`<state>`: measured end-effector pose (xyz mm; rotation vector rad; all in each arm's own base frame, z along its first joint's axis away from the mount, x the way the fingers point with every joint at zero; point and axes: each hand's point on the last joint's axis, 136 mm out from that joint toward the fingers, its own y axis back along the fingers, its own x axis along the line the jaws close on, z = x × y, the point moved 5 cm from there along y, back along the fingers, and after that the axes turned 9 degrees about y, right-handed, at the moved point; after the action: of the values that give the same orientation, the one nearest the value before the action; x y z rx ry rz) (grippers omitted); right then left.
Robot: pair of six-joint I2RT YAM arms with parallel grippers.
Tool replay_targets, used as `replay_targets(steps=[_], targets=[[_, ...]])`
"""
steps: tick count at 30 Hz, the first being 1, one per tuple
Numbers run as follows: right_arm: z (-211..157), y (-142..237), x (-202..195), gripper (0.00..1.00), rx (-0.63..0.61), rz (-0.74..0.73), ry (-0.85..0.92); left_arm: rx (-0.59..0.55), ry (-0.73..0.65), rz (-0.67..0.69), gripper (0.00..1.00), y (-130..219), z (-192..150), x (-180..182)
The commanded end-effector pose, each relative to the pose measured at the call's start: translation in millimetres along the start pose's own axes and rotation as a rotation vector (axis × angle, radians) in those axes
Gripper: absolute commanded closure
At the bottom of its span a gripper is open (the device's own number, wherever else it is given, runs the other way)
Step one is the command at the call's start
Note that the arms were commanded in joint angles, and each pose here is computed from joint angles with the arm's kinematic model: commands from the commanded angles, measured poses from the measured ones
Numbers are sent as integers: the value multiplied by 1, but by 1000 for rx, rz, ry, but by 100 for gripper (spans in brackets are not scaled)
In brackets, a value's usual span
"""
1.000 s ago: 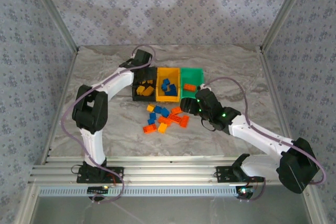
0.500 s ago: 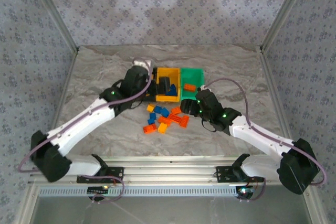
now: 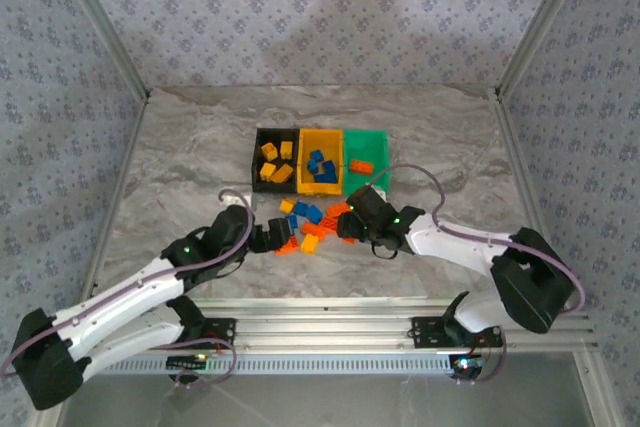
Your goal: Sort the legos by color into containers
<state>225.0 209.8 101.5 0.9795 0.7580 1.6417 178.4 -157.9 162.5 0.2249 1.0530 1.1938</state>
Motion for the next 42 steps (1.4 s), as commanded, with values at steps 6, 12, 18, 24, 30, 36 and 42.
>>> replay_targets(steps=[6, 12, 18, 24, 30, 36, 42], targets=[[8, -16, -8, 37, -3, -138, -64, -54, 72, -1, 0, 13, -3, 18], [1, -19, -16, 47, 37, -216, -69, -69, 85, 6, 0, 16, -7, 28], [-11, -27, -21, 49, 91, -242, -64, -92, 102, 3, 1, 17, -9, 37], [-27, -26, -36, 52, 161, -327, -72, -99, 100, 6, 1, 17, -9, 38], [-50, 1, -66, 52, 200, -405, -76, -96, 106, 13, 1, 15, -12, 42], [-38, 23, -66, 48, 111, -357, -40, -91, 115, 11, 1, 12, -15, 44], [-32, 21, -42, 26, 114, -261, -77, -88, 114, 16, 1, 12, -15, 45]])
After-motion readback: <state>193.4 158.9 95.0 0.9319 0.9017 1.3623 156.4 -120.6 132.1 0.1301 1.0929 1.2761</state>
